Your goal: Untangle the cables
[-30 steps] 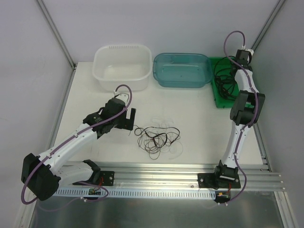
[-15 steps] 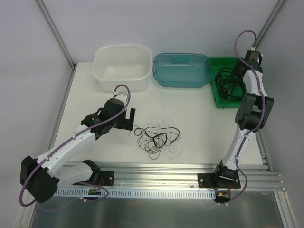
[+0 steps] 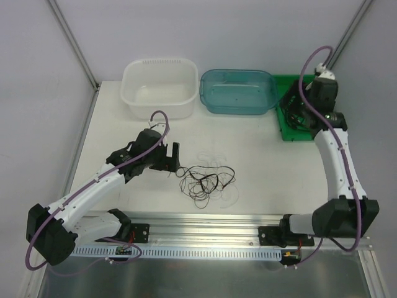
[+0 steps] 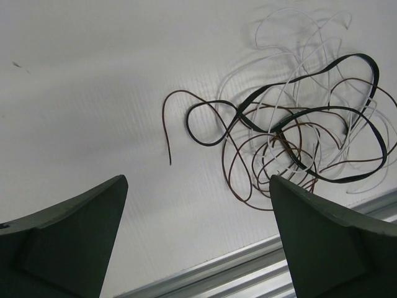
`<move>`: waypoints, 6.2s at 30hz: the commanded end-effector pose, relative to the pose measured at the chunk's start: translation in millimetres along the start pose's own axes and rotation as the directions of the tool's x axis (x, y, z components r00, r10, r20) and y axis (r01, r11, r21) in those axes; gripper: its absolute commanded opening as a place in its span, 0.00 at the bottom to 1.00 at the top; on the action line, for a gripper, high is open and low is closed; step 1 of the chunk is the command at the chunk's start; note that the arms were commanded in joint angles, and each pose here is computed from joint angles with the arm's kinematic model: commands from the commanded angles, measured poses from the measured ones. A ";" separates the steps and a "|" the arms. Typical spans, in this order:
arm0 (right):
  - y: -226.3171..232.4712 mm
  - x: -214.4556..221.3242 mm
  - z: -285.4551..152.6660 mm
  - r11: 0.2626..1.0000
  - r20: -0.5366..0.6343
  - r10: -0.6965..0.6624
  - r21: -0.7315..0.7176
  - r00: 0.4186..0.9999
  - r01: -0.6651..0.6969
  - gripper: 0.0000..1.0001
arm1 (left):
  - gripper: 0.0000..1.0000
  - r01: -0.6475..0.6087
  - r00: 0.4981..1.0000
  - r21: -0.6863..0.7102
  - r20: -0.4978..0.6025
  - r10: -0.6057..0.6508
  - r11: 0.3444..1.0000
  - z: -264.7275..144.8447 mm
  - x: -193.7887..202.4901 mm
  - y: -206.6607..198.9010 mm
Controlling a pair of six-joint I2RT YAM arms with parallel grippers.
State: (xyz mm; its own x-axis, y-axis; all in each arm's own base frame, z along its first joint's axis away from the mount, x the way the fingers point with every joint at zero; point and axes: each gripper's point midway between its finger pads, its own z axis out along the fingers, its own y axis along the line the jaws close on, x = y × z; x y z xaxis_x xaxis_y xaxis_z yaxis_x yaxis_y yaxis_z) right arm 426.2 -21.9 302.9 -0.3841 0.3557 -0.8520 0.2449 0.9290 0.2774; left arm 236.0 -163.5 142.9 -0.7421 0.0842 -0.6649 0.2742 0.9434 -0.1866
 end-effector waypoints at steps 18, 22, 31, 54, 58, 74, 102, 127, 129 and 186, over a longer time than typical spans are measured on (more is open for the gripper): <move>148.4 310.7 -130.4 0.925 -0.470 -0.200 -0.380 0.860 0.008 0.37 | 0.99 0.291 0.946 0.027 -0.158 -0.283 0.956 41.8 89.1 -47.4; 158.0 329.0 -128.0 0.923 -0.492 -0.232 -0.383 0.839 0.031 0.36 | 0.99 0.292 0.942 -0.017 -0.168 -0.291 0.956 50.8 100.4 -46.2; 147.8 379.7 -111.5 0.935 -0.566 -0.307 -0.329 0.765 0.131 0.33 | 0.99 0.276 0.937 -0.071 -0.203 -0.285 0.958 64.4 117.9 -41.9; 224.9 125.7 -248.4 0.685 0.033 -0.444 -0.631 0.895 0.363 0.01 | 0.99 0.314 0.945 0.002 -0.096 -0.312 0.949 44.6 92.1 -44.4; 220.3 48.8 -301.3 0.613 0.225 -0.227 -0.723 0.948 0.318 0.01 | 0.99 0.325 0.944 0.011 -0.055 -0.324 0.946 35.1 84.8 -40.3; 210.6 83.7 -274.9 0.643 0.189 -0.319 -0.677 0.929 0.358 0.01 | 0.99 0.003 0.976 0.330 0.203 -0.074 0.944 -33.4 16.1 -75.9; 232.8 73.2 -292.2 0.581 0.201 -0.223 -0.758 0.954 0.296 0.01 | 0.94 -0.059 0.859 0.668 0.412 -0.303 0.742 -67.8 -75.5 -176.5; 241.8 70.7 -284.7 0.609 0.190 -0.179 -0.749 0.965 0.260 0.01 | 0.86 -0.081 0.894 0.445 0.428 -0.133 0.892 16.0 5.4 -192.3; 240.6 69.2 -284.2 0.614 0.193 -0.176 -0.744 0.965 0.261 0.01 | 0.83 -0.088 0.880 0.403 0.460 -0.119 0.911 12.7 8.0 -188.0; 145.9 -40.0 -194.1 0.884 0.334 -0.110 -0.397 0.936 0.245 0.01 | 0.00 -0.167 0.959 0.279 -0.176 0.221 0.946 11.7 133.2 -146.2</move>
State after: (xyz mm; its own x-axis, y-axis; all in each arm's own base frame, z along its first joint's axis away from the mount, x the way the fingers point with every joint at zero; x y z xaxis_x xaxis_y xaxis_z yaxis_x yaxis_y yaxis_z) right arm 299.9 140.3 420.8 -0.2058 0.1582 -0.9657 -0.2463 0.9467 0.2076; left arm 130.9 -325.6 102.4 -0.6040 0.3090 -0.7347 0.6207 0.7606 -0.1904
